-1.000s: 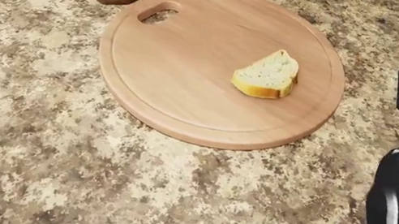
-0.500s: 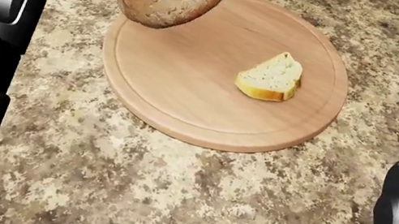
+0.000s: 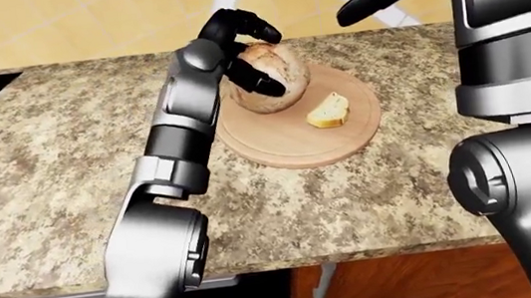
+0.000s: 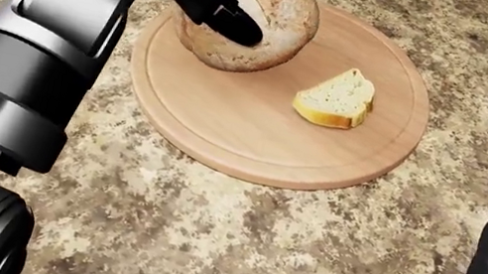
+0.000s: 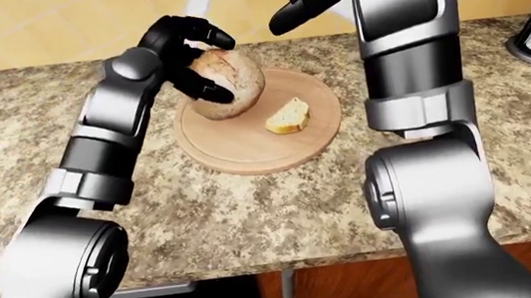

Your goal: Place all breads on the cutting board.

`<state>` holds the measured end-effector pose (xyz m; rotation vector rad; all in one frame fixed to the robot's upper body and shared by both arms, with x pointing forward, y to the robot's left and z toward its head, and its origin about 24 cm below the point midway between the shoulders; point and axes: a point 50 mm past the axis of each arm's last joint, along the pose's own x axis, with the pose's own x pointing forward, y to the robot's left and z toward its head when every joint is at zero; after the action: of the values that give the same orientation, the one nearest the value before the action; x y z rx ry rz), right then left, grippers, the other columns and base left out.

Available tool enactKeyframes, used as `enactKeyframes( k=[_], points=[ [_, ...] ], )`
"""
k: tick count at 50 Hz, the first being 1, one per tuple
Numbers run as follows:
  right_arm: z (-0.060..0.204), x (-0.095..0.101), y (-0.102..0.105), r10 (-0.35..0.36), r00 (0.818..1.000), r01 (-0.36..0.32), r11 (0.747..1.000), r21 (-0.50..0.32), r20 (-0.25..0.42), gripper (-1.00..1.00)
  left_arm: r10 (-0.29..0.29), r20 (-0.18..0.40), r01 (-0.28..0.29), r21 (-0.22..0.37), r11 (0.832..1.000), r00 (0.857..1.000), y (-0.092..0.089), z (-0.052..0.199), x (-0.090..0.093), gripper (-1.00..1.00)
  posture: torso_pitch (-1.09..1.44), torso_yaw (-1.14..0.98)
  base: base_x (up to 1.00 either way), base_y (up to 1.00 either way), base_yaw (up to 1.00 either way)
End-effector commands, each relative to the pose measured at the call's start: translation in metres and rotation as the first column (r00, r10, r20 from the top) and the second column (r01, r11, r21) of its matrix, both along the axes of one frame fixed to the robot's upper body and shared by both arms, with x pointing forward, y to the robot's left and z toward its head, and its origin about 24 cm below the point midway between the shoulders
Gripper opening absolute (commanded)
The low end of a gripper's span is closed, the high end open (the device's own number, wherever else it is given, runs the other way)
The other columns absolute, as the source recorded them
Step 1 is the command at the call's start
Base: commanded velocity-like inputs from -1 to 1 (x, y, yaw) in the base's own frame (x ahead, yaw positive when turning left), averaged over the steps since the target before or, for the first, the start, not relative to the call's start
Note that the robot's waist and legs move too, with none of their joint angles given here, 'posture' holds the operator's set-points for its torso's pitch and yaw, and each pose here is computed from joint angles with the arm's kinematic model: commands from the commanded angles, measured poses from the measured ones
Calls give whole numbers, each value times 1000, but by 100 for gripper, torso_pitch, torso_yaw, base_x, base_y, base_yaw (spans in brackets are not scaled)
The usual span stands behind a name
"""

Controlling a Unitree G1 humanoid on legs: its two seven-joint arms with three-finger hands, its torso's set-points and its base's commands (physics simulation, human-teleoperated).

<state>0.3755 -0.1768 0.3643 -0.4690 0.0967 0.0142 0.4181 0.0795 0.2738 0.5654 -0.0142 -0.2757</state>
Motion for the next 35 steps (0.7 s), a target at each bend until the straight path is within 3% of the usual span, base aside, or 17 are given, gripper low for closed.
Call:
enactKeyframes(
  k=[1, 17, 30, 33, 35],
  points=[
    [21, -9, 1, 3, 996, -2, 1000, -14, 88, 100, -15, 142, 7, 57, 998, 990, -2, 29, -4, -1, 0, 0, 0, 0, 0],
    [16, -11, 3, 8, 997, -7, 1000, -10, 83, 100, -38, 134, 22, 117, 993, 990, -12, 23, -1, 7, 0, 0, 0, 0, 0],
    [17, -12, 3, 11, 996, -10, 1000, -10, 86, 100, -52, 105, 40, 108, 993, 993, -19, 18, 0, 13, 0, 0, 0, 0, 0],
    [17, -12, 3, 11, 996, -10, 1000, -10, 87, 100, -59, 102, 48, 109, 993, 993, -21, 19, 0, 47, 0, 0, 0, 0, 0],
    [17, -12, 3, 13, 996, -12, 1000, -9, 86, 100, -67, 97, 56, 113, 992, 993, -22, 18, -1, 87, 0, 0, 0, 0, 0]
  ],
)
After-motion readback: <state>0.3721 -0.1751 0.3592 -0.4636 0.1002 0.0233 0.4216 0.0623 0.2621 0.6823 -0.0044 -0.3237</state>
